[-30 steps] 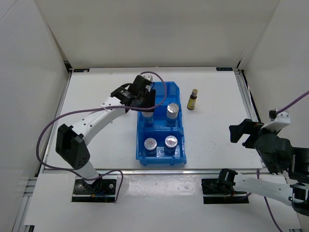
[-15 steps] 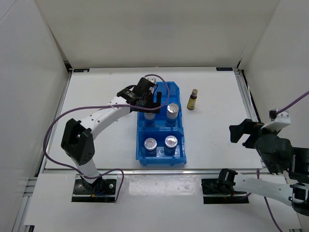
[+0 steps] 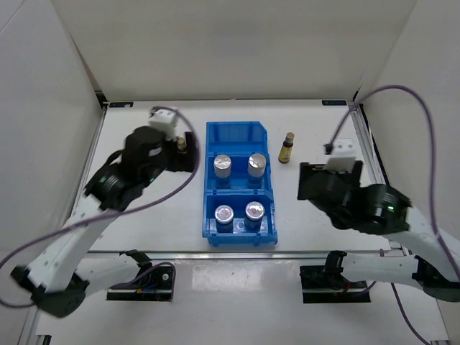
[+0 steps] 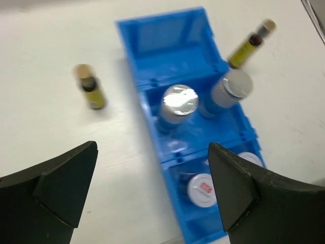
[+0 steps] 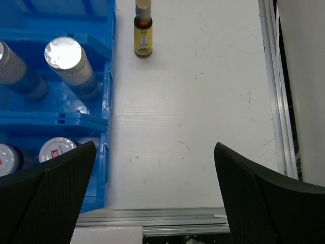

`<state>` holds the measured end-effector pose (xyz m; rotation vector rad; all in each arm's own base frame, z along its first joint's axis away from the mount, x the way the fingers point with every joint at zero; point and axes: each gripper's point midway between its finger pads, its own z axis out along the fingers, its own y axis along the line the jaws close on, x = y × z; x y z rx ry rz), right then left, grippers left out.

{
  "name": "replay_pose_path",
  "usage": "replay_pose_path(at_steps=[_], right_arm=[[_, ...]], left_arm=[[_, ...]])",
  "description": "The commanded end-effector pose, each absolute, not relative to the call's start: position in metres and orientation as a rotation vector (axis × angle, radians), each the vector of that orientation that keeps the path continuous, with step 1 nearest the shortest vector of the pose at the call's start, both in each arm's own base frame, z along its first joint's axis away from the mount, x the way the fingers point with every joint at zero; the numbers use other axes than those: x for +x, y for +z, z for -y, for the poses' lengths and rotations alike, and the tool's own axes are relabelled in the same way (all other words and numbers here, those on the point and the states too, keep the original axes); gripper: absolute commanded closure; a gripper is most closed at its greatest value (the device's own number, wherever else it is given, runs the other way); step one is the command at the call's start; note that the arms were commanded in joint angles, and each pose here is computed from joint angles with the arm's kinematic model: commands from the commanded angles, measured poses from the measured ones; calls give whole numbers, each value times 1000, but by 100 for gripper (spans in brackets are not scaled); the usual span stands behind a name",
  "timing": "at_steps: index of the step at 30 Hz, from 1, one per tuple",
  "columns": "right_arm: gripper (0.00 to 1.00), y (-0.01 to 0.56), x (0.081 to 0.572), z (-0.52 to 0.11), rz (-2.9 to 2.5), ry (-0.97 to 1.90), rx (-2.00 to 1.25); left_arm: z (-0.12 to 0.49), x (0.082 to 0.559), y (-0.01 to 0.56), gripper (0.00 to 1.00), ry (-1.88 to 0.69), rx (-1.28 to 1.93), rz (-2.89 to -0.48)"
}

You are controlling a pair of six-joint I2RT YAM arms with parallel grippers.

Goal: Organize the condiment bottles

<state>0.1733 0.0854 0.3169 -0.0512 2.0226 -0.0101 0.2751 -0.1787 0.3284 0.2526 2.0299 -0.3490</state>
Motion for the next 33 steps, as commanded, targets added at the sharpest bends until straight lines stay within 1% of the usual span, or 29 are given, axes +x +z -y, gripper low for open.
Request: replay_pose_path(at_steps=[1,3,4,5,6,7,8,10,11,12,14,16,19,20,22,24,26,32,33], right_arm=[[0,316,194,-117,-1982,-75,-138],[0,311,217,-129,-1983,-145,-132],[0,310,226,-133,-1991,-143,-131],[0,293,238,-134,-2053,-119,-133],[0,293,254,-148,-2036,-43,-113],[0,288,262,-149,-2034,-41,-150],[0,270,276,-142,-2060,-84,-129],[0,264,297,-152,-2067,-7,-121],[0,257,311,-141,-2096,1,-75],[0,240,321,-144,-2153,27,-83],[0,228,339,-143,-2189,87,-56],[0,231,354,-152,-2138,103,-87],[0,210,376,-140,-2173,46,-54],[0,194,384,-141,-2218,54,-61],[0,191,398,-137,-2232,70,-16],[0,175,405,-143,-2272,64,-29],[3,168,415,-143,-2282,34,-21],[6,159,434,-139,-2317,-41,12],[7,169,443,-136,-2292,-46,33]], left_arm=[[111,258,306,0,-96,161,-2038],[98,253,287,0,-55,140,-2058],[93,248,284,0,-49,133,-2053],[91,245,268,0,-29,146,-2083],[83,246,260,0,15,127,-2096],[79,244,255,0,32,122,-2099],[74,240,241,0,55,113,-2121],[68,239,235,0,65,53,-2097],[68,238,233,0,55,40,-2087],[72,237,230,0,25,50,-2087],[68,235,232,0,47,50,-2082],[62,235,236,0,60,8,-2059],[62,235,232,0,54,4,-2052],[63,236,230,0,59,8,-2059],[65,240,226,0,76,19,-2081],[68,242,221,0,80,32,-2101],[69,244,222,0,89,44,-2106],[73,246,214,0,98,63,-2136],[73,246,214,0,98,63,-2136]])
